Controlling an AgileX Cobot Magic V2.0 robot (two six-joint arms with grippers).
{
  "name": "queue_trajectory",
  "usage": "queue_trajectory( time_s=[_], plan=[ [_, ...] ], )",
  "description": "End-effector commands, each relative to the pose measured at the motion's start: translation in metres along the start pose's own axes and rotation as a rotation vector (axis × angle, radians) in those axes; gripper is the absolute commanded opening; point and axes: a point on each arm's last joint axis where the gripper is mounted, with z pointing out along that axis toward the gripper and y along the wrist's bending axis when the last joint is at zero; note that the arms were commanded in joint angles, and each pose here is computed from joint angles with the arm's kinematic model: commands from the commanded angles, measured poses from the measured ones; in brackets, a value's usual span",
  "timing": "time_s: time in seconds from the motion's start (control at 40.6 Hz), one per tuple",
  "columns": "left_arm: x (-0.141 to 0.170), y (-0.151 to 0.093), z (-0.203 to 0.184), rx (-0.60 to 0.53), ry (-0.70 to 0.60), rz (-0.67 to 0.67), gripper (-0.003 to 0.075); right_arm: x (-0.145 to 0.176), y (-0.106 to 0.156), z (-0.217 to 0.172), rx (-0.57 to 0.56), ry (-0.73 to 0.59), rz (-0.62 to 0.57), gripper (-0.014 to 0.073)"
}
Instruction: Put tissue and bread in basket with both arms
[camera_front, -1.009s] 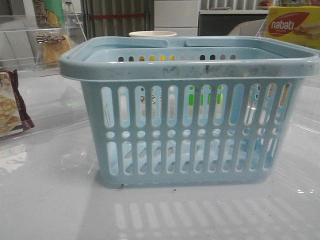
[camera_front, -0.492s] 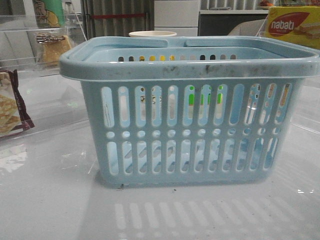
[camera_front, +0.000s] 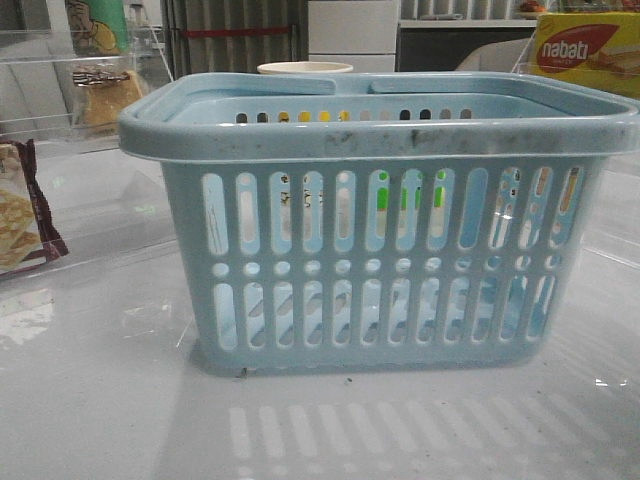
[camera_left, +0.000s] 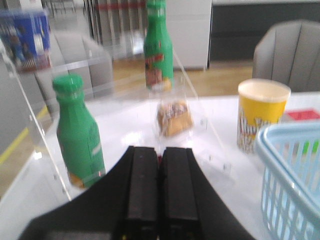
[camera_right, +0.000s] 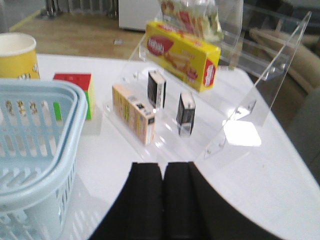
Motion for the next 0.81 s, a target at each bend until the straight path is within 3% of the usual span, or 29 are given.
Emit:
queue_trajectory(
  time_s=[0.0,0.295,0.369,0.467,0.566,0.664,0.787],
  plan=[
    [-0.007,0.000,0.009,0.005,0.012,-0.010,0.0091,-0.009,0.000,0.014,0.009,0.012,-0.023,0.0058],
    [0.009,0.000,0.039,0.010,0.151,-0.013,0.0092,0.006,0.001,0.050,0.012,0.237,-0.032,0.0058],
    [0.011,0.000,0.045,0.011,0.173,-0.014,0.0144,0.009,0.002,0.058,0.011,0.279,-0.034,0.0068],
    [0.013,0.000,0.052,0.012,0.199,-0.014,0.0323,0.013,0.002,0.068,0.010,0.322,-0.037,0.0184],
    [0.015,0.000,0.058,0.013,0.220,-0.015,0.0509,0.016,0.003,0.077,0.008,0.349,-0.039,0.0384],
    [0.017,0.000,0.064,0.014,0.243,-0.015,0.0533,0.017,0.004,0.085,0.005,0.358,-0.041,0.0481],
    [0.020,0.000,0.071,0.015,0.272,-0.016,0.0503,0.012,0.002,0.100,0.015,0.383,-0.038,0.0489]
  ],
)
